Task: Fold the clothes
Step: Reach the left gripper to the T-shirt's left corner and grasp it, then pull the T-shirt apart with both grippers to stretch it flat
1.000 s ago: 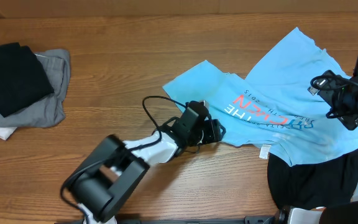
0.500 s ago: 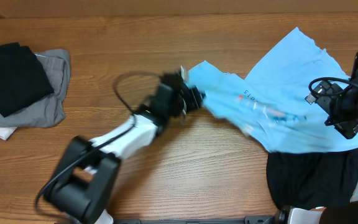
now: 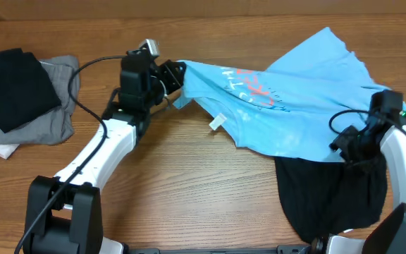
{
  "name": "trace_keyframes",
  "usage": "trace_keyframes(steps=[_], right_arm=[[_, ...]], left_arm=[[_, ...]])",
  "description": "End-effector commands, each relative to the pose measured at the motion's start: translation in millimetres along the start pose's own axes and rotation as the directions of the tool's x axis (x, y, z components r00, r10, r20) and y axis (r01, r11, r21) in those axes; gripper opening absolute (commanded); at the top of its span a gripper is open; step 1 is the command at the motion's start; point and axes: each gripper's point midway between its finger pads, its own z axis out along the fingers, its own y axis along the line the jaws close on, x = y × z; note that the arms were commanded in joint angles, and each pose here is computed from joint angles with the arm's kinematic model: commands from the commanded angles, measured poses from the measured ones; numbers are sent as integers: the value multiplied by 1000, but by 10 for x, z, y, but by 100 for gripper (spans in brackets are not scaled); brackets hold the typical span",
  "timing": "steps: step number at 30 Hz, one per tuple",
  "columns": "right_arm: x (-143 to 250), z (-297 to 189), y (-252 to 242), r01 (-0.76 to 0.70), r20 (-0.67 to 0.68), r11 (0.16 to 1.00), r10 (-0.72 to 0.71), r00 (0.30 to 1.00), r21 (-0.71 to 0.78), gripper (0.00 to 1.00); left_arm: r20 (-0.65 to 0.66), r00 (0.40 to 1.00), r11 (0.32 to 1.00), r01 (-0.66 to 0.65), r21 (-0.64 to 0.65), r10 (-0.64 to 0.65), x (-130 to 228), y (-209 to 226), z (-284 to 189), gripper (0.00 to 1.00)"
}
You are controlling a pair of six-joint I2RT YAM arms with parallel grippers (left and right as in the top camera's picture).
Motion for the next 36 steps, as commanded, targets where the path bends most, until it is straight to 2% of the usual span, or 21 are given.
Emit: trace_keyframes(steps=[1, 3, 4, 6, 9, 14, 21, 28, 30, 32, 36], right_arm=[[146, 191, -23, -1, -37, 1000, 0, 999, -19, 48], [255, 294, 25, 4, -74, 998, -9, 997, -63, 40], [324, 333, 91, 32, -98, 993, -43, 994, -111, 31], [479, 377, 262, 103, -138, 968, -137, 981, -229, 22], [631, 430, 320, 130, -171, 955, -180, 969, -267, 10], [731, 536, 343, 178, -165, 949, -225, 960, -260, 9], [501, 740, 285, 211, -46, 958, -223, 974, -192, 9], [-148, 913, -172, 53, 156, 997, -61, 986, 57, 7], [-324, 892, -299, -6, 200, 997, -9, 980, 72, 7], [-574, 789, -485, -133, 252, 989, 113, 961, 65, 4], [-1013, 467, -803, -352, 305, 936, 344, 888, -29, 4]], left_arm=[[31, 999, 999, -10, -39, 11, -153, 137, -49, 6], [18, 999, 998, -34, -61, 35, -131, 196, -55, 7], [12, 998, 996, -53, -70, 54, -117, 217, -56, 7], [2, 997, 994, -78, -80, 78, -97, 242, -58, 9], [-2, 997, 992, -80, -93, 80, -86, 271, -60, 9], [-19, 997, 991, -77, -107, 75, -48, 310, -65, 8], [-63, 998, 978, -41, -204, 29, -72, 698, -205, 4], [-57, 996, 949, -89, -302, 75, -320, 1122, -498, 4], [-39, 995, 942, -97, -321, 90, -430, 1211, -590, 4], [-4, 996, 936, -82, -342, 86, -565, 1309, -699, 4], [49, 997, 927, -41, -373, 64, -757, 1484, -857, 4]])
